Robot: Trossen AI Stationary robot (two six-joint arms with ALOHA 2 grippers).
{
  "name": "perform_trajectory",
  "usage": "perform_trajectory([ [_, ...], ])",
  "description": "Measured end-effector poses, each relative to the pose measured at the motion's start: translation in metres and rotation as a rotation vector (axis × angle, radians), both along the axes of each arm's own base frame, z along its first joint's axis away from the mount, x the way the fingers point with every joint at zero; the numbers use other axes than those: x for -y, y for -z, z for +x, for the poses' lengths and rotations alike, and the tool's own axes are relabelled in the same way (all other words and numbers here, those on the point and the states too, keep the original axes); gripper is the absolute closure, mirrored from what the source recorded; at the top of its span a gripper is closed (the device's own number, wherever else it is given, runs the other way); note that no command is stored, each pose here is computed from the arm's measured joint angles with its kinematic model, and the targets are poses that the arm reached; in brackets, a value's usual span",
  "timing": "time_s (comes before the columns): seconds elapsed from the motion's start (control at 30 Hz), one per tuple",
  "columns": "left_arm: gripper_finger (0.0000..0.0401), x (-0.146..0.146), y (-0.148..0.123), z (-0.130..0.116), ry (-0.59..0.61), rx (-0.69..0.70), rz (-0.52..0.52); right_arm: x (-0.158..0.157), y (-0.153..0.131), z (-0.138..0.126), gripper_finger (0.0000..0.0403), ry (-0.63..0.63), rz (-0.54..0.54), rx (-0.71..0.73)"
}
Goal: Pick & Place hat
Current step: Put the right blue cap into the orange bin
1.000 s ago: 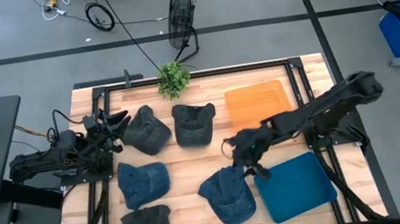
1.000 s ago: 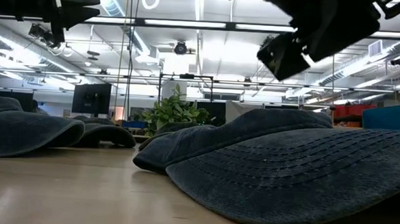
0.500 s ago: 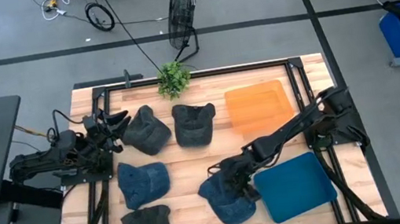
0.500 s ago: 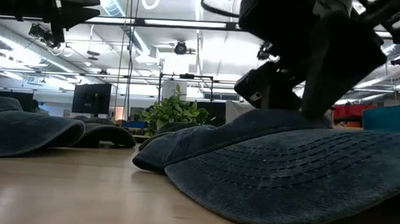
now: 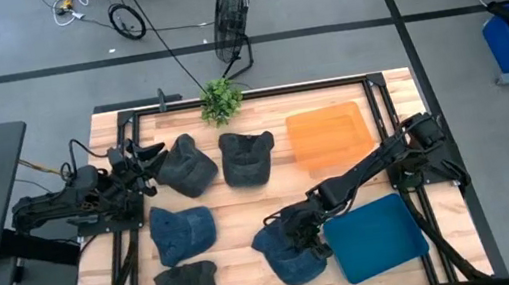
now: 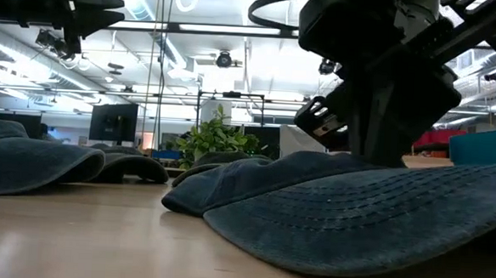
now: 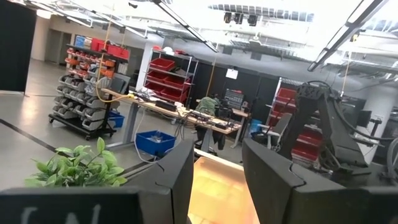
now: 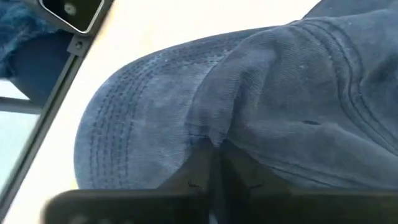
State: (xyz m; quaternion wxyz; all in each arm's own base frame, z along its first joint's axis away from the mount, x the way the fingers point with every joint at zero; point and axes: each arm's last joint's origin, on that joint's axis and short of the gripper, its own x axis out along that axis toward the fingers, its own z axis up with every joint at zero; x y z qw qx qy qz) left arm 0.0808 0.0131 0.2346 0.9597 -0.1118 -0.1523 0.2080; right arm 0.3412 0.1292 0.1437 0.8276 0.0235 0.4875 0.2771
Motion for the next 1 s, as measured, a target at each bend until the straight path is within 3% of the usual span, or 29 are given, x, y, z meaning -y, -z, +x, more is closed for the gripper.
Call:
perform_trajectory([
  [0.17,0.0261,0.0,0.001,0.0,0.001,-0.016,0.0,-0.003,-0.014,0.009,0.0386,0.05,0.024,-0.013],
  [0.3,0.0261,0.0,0.002,0.0,0.001,-0.019,0.0,-0.005,-0.037,0.017,0.0397,0.022,-0.02,-0.029],
  [0.47,0.0261,0.0,0.002,0.0,0.001,-0.019,0.0,-0.003,-0.073,0.02,0.0398,0.044,-0.173,-0.094],
  [0.63,0.0261,0.0,0.002,0.0,0.002,-0.019,-0.001,0.007,-0.111,0.013,0.04,0.078,-0.409,-0.142],
  [0.83,0.0261,0.0,0.002,0.0,0.007,-0.01,-0.02,0.034,-0.166,-0.024,0.0401,0.277,-0.603,-0.122],
  [1.0,0.0261,0.0,0.002,0.0,0.02,0.015,-0.069,0.07,-0.205,-0.074,0.0401,0.666,-0.74,-0.025],
])
